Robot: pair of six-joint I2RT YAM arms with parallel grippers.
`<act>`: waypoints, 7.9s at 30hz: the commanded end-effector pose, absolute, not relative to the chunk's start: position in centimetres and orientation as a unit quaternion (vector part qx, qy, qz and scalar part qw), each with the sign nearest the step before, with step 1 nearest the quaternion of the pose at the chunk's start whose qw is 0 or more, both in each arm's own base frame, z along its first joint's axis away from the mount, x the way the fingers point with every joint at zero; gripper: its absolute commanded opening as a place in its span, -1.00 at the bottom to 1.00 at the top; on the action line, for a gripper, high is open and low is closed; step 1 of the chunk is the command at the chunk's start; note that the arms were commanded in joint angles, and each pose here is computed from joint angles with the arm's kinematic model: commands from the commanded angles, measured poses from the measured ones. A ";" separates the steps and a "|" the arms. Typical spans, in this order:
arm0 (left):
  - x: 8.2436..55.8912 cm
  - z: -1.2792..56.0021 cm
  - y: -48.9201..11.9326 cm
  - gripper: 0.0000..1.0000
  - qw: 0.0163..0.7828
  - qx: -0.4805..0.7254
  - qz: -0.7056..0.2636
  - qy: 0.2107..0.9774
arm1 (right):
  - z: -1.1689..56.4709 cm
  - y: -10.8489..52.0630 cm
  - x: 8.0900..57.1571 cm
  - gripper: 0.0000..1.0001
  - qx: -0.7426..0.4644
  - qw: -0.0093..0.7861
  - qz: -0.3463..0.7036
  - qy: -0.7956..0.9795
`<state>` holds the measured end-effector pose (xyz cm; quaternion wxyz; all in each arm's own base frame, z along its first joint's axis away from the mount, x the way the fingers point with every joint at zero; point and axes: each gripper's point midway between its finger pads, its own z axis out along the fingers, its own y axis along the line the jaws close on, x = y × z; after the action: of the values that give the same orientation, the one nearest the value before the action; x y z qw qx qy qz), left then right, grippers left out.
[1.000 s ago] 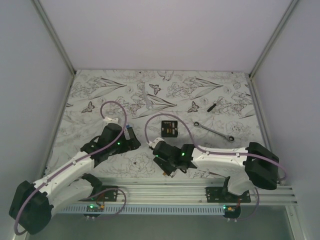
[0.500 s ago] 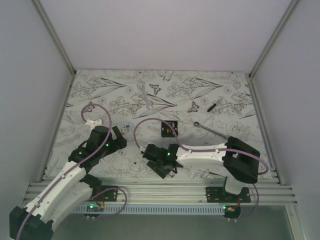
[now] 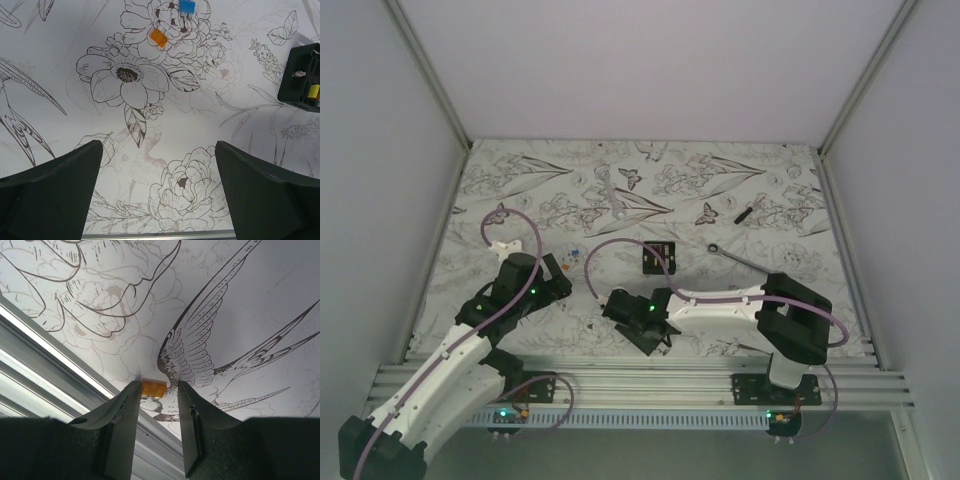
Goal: Snap on the fuse box
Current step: Pick up the fuse from the center of the board.
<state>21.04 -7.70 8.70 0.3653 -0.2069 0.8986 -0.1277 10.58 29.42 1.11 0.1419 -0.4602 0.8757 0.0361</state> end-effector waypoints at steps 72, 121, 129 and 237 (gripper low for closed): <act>20.8 8.1 -7.9 1.00 0.346 -0.206 -0.128 0.906 | 1.8 24.9 21.8 -0.27 -0.373 0.199 -0.007 0.906; 20.7 8.6 -8.9 1.00 0.345 -0.183 -0.151 0.908 | 1.6 27.9 21.8 -0.11 -0.211 0.161 0.008 0.964; 20.8 8.7 -8.9 1.00 0.345 -0.183 -0.153 0.908 | 0.2 27.8 21.1 -0.22 -0.215 0.144 0.011 0.966; 23.5 16.2 -22.8 -1.00 0.533 0.028 -0.362 0.764 | 17.8 37.5 23.5 -0.26 -0.045 0.339 0.398 0.851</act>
<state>23.56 -22.47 14.43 0.5050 0.0071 0.7894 -0.3490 23.38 37.52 15.68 0.3166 -0.0415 0.8676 0.3813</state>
